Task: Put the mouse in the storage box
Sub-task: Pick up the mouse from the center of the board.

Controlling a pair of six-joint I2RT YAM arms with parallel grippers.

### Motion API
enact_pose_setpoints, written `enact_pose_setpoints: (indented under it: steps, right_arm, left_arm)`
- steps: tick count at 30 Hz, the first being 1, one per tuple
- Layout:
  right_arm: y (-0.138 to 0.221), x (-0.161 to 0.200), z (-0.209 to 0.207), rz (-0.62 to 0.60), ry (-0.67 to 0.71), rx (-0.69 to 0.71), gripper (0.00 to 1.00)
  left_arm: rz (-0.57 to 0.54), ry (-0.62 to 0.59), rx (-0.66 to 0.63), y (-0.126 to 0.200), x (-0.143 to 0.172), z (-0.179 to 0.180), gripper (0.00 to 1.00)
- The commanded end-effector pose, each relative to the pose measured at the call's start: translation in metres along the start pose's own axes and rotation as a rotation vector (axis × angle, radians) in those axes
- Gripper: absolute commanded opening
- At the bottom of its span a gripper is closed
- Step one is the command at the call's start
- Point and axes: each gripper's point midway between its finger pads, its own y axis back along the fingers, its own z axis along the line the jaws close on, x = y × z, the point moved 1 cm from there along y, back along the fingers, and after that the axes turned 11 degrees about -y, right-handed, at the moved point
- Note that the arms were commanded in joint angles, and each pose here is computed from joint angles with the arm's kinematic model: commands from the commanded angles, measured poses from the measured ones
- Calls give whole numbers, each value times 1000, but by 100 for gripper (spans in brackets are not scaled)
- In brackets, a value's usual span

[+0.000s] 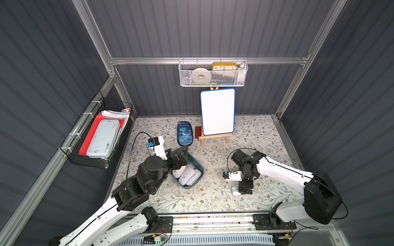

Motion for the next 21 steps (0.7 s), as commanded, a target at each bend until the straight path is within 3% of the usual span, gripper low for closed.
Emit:
enact_pose_setpoints:
  steps: [1,9,15,17,21]
  right_arm:
    - [-8,0,5,-33,28,-12,98]
    - [-38,-6,-11,1,46,79,91]
    - [-51,1,-5,13,49,52,85]
    - [-55,2,-5,1,48,61,77]
    - [-51,-5,-9,-34,36,89,50]
  left_arm:
    - [9,-24,0,-5,3,-2,99]
    - [41,-30,-41,-12,10,2,99]
    - [66,-38,-54,-19,16,1,99]
    - [70,-38,-56,-19,17,1,99]
    - [60,-29,-58,-16,15,3,99]
